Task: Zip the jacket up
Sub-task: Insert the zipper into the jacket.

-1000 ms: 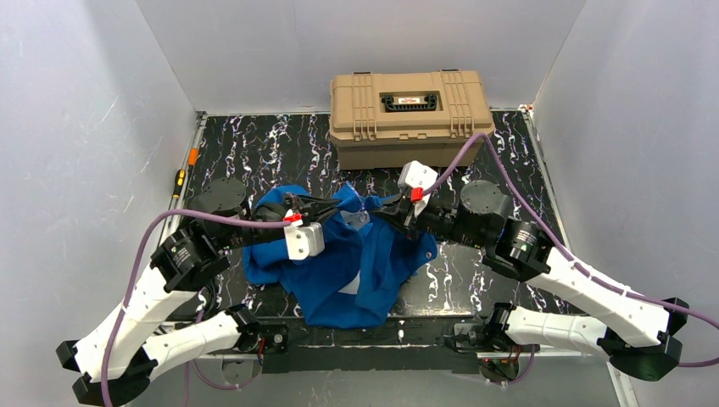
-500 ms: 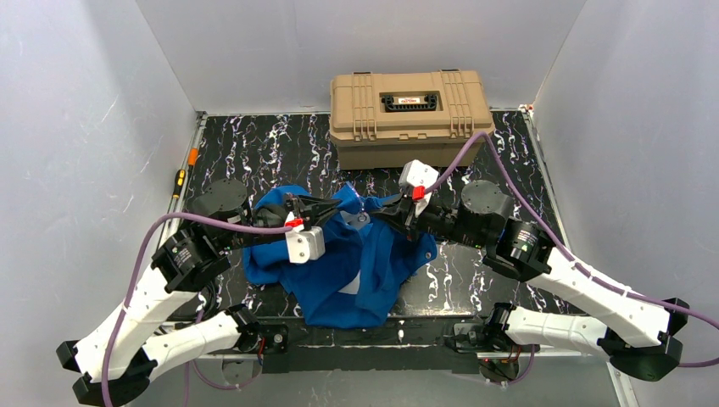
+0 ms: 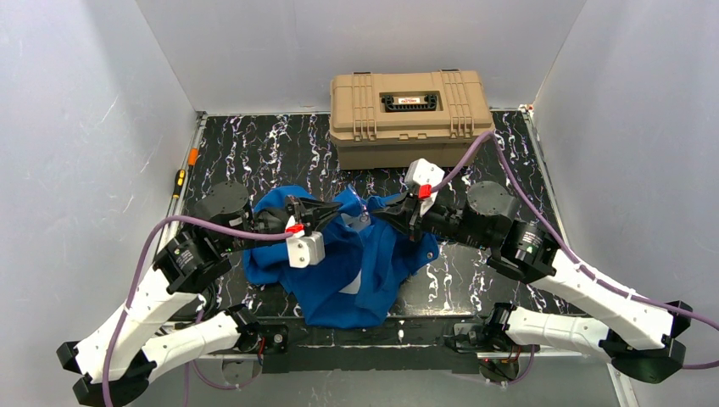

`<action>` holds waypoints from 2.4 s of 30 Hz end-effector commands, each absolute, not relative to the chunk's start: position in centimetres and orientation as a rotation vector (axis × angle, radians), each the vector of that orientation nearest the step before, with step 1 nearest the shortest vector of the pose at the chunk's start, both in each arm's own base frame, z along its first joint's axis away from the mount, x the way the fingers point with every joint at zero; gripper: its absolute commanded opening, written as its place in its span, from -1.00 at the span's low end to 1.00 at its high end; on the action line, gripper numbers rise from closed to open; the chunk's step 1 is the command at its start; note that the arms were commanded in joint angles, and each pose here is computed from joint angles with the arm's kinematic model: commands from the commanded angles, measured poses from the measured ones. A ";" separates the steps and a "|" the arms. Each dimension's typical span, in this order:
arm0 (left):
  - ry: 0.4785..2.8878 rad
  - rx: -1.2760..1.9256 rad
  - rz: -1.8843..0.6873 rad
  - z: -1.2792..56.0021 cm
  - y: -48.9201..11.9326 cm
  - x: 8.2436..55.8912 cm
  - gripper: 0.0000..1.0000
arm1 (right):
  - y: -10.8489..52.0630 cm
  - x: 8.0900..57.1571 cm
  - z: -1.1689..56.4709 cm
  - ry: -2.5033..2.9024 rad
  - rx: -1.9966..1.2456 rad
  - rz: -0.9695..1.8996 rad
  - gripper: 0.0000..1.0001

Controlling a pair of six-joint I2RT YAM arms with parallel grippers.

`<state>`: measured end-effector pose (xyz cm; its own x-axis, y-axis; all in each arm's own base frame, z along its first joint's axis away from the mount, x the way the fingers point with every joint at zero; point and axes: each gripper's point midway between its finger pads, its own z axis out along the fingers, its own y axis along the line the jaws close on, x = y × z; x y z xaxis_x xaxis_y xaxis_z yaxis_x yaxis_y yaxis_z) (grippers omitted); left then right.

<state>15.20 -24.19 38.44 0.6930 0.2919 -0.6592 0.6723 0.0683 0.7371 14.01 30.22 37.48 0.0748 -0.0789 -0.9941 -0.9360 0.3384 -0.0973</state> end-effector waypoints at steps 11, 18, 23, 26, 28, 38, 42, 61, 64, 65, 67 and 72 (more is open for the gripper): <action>0.793 1.396 -0.386 43.0 -24.3 14.9 -1.00 | 29.9 13.6 40.6 1.278 -0.971 0.912 -0.97; 0.787 1.433 -0.394 42.0 -24.3 14.6 -1.00 | 29.6 13.7 41.3 1.270 -0.939 0.909 -0.97; 0.773 1.452 -0.388 41.5 -24.3 14.3 -1.00 | 29.3 13.7 41.5 1.268 -0.928 0.905 -0.97; 0.773 1.454 -0.386 41.4 -24.3 14.4 -1.00 | 29.3 13.7 41.6 1.265 -0.924 0.906 -0.97; 0.775 1.454 -0.385 41.5 -24.3 14.5 -1.00 | 29.3 13.6 41.5 1.267 -0.927 0.913 -0.97; 0.774 1.465 -0.397 41.2 -24.6 14.5 -1.00 | 29.4 13.4 42.1 1.258 -0.922 0.932 -0.97; 0.770 1.469 -0.397 41.1 -24.7 14.4 -1.00 | 29.4 13.4 42.2 1.258 -0.918 0.936 -0.97; 0.781 1.494 -0.403 40.2 -24.7 14.4 -1.00 | 29.1 13.3 42.5 1.261 -0.897 0.950 -0.97; 0.770 1.503 -0.398 40.2 -24.8 14.3 -1.00 | 29.1 13.3 42.5 1.262 -0.893 0.951 -0.97; 0.769 1.506 -0.397 40.1 -24.8 14.3 -1.00 | 29.1 13.3 42.5 1.262 -0.894 0.953 -0.97; 0.766 1.509 -0.399 40.0 -24.8 14.2 -1.00 | 29.1 13.2 42.5 1.262 -0.895 0.956 -0.97; 0.765 1.519 -0.397 39.8 -24.7 14.2 -1.00 | 29.1 13.2 42.4 1.267 -0.895 0.955 -0.97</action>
<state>14.63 -24.73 39.57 0.6928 0.2464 -0.6777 0.6862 0.0634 0.7246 13.47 29.85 37.39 -0.0069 -0.0565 -0.9984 -0.9381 0.3462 -0.0131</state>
